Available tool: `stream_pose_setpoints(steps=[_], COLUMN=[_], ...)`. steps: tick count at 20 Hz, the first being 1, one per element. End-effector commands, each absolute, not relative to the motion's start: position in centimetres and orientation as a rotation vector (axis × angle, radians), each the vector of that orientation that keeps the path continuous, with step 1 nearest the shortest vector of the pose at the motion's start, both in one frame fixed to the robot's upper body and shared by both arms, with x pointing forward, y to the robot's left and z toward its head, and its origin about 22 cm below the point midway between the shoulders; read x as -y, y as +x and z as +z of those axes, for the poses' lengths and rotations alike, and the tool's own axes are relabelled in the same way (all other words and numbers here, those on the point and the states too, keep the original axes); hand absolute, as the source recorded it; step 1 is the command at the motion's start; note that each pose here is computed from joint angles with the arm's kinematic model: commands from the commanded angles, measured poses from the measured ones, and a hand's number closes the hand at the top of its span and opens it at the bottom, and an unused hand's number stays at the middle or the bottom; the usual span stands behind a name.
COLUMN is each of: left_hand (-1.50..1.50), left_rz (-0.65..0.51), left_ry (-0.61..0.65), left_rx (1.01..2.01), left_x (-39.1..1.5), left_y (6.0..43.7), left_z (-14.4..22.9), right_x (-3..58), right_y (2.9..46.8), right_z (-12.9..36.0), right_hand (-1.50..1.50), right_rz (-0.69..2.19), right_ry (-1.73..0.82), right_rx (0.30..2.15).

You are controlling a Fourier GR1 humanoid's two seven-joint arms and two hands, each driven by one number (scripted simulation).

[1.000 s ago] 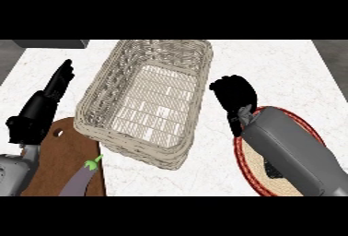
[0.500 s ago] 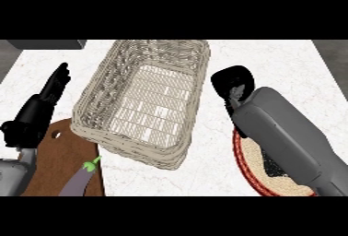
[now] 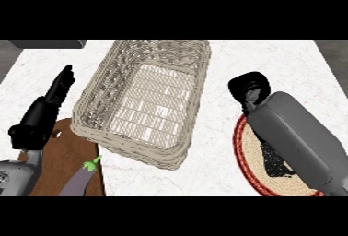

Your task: Pick the sweet potato from the placemat and place it in the basket

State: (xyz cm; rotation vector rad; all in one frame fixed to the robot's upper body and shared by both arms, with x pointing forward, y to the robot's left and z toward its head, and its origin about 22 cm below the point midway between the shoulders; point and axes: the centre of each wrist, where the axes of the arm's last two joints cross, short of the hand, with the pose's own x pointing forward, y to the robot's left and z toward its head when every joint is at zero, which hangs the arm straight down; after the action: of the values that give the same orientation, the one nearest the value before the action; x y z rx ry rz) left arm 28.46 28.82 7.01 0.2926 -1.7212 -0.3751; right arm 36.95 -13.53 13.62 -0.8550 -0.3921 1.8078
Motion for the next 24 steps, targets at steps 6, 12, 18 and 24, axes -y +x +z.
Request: stream_pose_setpoints(steps=[6, 12, 18, 24], left_hand=[0.00, 0.00, 0.00, 0.00], left_rz=[-0.378, -0.377, -0.383, -0.366], left_ry=[0.290, 0.283, 0.299, 0.300], left_rx=[1.714, 1.721, 1.730, 1.740], left_x=[-30.8, -30.1, -30.2, -29.3], left_y=[30.3, 28.9, 28.3, 29.3], left_z=[8.1, 7.0, 8.8, 8.2], right_x=[16.6, 18.6, 22.2, 22.2], right_y=[36.8, 36.5, 35.1, 34.4], right_z=[9.6, 8.8, 8.1, 5.3], right_hand=[-1.50, -1.50, -1.50, -1.50], right_rz=[1.829, 1.834, 1.854, 1.859], right_ry=[-0.865, -0.894, -0.891, -0.909], right_rx=[0.206, 0.198, 0.188, 0.238])
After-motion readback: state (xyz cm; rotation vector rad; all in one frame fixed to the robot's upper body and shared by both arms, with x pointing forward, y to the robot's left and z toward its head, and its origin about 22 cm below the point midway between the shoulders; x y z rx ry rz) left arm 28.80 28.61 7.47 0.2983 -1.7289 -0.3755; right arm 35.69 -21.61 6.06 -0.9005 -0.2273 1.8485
